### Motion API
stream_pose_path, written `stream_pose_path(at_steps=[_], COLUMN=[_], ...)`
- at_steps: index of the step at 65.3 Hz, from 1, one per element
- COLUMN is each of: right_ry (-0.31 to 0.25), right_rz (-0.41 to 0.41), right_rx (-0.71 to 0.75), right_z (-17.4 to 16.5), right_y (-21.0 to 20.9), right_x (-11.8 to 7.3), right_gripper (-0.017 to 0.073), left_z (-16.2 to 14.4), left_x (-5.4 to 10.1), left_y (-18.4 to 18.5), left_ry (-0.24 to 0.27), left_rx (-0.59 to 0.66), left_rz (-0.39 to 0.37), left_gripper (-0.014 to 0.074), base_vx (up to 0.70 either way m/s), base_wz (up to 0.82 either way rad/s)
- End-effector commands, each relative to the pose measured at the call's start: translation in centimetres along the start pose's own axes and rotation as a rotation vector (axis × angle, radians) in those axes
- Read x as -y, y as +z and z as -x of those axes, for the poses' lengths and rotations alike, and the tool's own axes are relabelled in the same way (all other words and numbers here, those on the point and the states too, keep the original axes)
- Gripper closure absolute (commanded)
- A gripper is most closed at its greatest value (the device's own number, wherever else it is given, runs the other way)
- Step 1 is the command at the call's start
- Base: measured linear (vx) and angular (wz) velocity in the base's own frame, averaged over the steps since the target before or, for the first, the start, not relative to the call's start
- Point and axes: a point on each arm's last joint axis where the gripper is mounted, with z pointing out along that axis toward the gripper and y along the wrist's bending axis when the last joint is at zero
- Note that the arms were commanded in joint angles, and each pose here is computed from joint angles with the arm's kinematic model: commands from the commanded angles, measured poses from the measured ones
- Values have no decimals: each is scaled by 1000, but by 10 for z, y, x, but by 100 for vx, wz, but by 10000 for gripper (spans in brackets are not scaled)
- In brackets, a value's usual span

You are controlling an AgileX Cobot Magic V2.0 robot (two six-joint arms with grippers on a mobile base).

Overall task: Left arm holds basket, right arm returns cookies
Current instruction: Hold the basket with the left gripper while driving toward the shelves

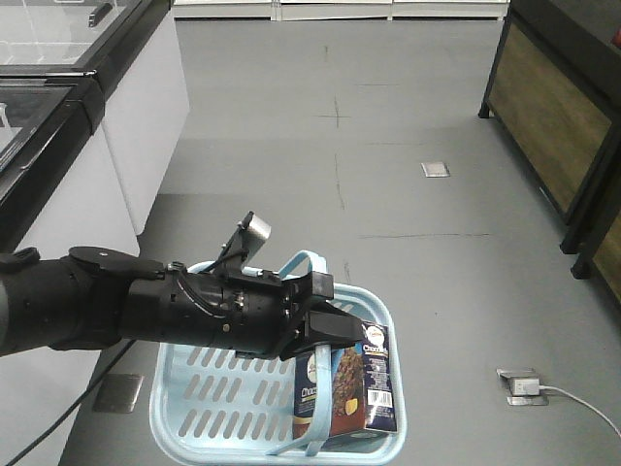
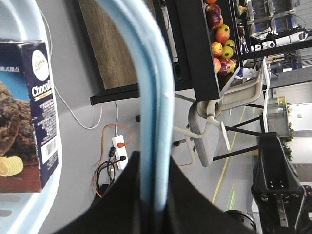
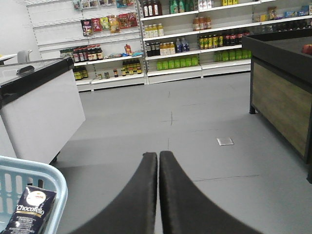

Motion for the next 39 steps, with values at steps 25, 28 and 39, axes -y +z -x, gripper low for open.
stream_pose_path(at_steps=[25,28,39], right_ry=[-3,-3,-3], right_rz=[6,6,6], right_rx=[88,88,88], right_z=[7,7,7], right_y=[-1,-1,-1], right_x=[0,0,0], right_gripper=[567,567,567], left_z=[5,5,5], left_x=[31,31,31], left_y=[-11,-11,-11], left_ry=[6,6,6], left_rx=[39,39,39], left_rz=[-133,-133,-133], left_gripper=[600,600,600], base_vx=[5,8,10], base_wz=[-1,-7,-12])
